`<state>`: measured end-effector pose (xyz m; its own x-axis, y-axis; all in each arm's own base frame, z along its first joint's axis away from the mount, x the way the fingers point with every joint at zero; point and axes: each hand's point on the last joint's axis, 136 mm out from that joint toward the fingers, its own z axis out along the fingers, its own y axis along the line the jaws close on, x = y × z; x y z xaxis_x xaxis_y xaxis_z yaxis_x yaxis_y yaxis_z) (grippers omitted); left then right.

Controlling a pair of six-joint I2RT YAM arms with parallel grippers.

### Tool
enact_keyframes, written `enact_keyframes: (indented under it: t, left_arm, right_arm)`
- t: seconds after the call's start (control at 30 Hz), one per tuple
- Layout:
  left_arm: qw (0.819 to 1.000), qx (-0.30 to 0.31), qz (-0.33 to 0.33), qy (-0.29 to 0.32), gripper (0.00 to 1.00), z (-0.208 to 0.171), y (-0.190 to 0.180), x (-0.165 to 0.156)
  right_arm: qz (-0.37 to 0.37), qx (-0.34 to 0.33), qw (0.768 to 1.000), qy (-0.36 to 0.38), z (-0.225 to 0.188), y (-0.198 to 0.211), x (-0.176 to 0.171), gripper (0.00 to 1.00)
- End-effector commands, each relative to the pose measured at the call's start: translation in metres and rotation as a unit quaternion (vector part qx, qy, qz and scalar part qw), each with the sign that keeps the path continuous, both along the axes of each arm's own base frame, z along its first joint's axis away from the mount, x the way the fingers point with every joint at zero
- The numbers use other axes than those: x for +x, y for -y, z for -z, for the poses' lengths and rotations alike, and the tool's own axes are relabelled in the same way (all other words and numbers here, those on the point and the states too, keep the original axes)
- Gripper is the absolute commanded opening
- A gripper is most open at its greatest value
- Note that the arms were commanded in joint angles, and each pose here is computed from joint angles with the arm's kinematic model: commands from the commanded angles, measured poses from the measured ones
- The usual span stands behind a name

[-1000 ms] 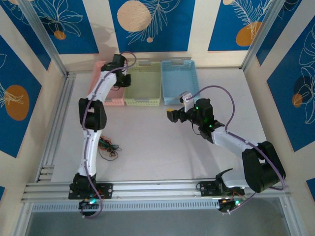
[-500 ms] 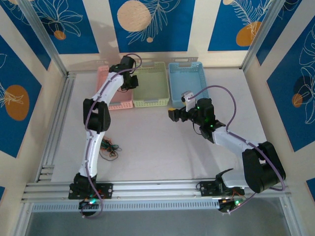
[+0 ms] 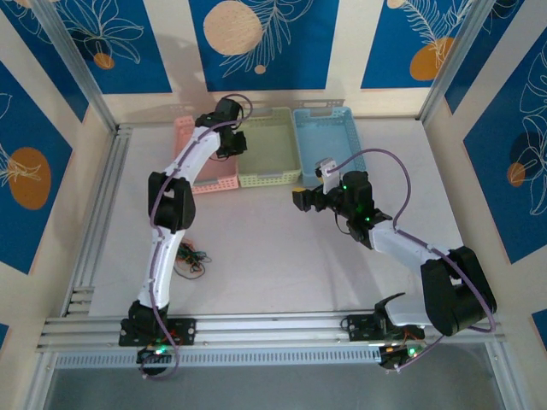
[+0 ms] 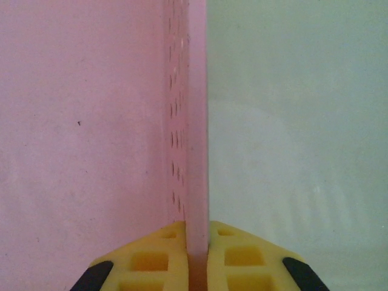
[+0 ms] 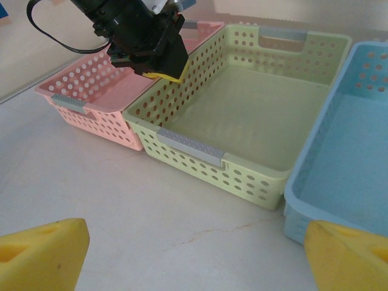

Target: Untangle the cables

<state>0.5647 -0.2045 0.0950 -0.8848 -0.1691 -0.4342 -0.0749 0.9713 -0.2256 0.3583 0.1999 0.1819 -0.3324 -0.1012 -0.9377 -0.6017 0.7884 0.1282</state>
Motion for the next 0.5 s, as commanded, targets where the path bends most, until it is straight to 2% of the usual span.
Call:
enact_keyframes:
  t: [0.0,0.13,0.2,0.27,0.3,0.43,0.47]
  left_arm:
    - [0.998,-0.029,0.044,0.015,0.12,-0.019,0.031,-0.008]
    - [0.998,-0.029,0.060,0.018,0.16,-0.020,0.034,-0.007]
    - [0.997,-0.027,0.067,0.017,0.20,-0.019,0.036,-0.009]
    - [0.997,-0.022,0.072,0.017,0.35,-0.020,0.035,-0.009]
    - [0.997,-0.016,0.072,0.020,0.47,-0.022,0.034,-0.009]
    - [0.997,0.034,0.048,0.051,0.70,-0.048,0.010,-0.006]
    - [0.996,0.042,0.046,0.061,0.72,-0.057,0.007,-0.006]
  right_arm:
    - [0.000,0.012,1.000,0.013,-0.010,0.001,-0.001,0.92]
    - [-0.001,0.011,1.000,0.011,-0.009,0.000,-0.001,0.92]
    - [-0.002,0.011,1.000,0.010,-0.008,0.000,-0.001,0.92]
    - [-0.002,0.011,1.000,0.009,-0.008,0.000,-0.001,0.92]
    - [-0.002,0.010,1.000,0.009,-0.008,0.000,-0.001,0.92]
    - [-0.007,0.011,1.000,0.009,-0.008,-0.001,-0.002,0.92]
    - [-0.007,0.012,1.000,0.010,-0.009,-0.001,-0.002,0.92]
